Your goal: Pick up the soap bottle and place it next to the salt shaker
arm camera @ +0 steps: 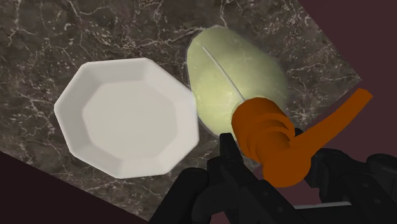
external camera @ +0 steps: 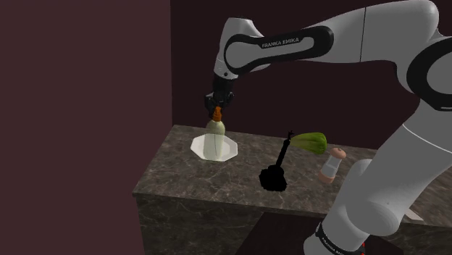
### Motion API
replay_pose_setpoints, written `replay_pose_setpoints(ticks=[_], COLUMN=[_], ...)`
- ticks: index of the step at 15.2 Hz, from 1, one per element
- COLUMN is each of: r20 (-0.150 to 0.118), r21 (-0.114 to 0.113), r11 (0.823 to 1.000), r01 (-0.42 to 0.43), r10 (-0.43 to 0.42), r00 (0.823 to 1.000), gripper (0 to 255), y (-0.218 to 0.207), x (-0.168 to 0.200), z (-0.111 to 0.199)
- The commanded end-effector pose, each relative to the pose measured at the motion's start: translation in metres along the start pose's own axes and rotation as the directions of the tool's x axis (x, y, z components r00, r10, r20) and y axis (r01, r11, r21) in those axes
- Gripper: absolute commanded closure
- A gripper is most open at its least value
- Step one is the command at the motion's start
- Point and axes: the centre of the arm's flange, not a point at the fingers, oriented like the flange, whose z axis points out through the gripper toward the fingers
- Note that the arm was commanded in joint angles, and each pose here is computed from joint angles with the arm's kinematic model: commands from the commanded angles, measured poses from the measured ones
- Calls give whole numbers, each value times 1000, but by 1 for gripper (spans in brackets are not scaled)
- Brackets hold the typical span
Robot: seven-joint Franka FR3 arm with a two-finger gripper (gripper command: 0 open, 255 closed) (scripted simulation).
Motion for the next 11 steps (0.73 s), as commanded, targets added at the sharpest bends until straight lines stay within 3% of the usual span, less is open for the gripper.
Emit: replay_pose_setpoints(ticks=[1, 11], r20=[0, 0], r21=[0, 0], r11=[1000, 1000], r01=[0, 0], r10=[0, 0], r00=[1000, 1000], gripper=[255, 255], y=[0, -2], x=[1, 10], z=[-11, -63])
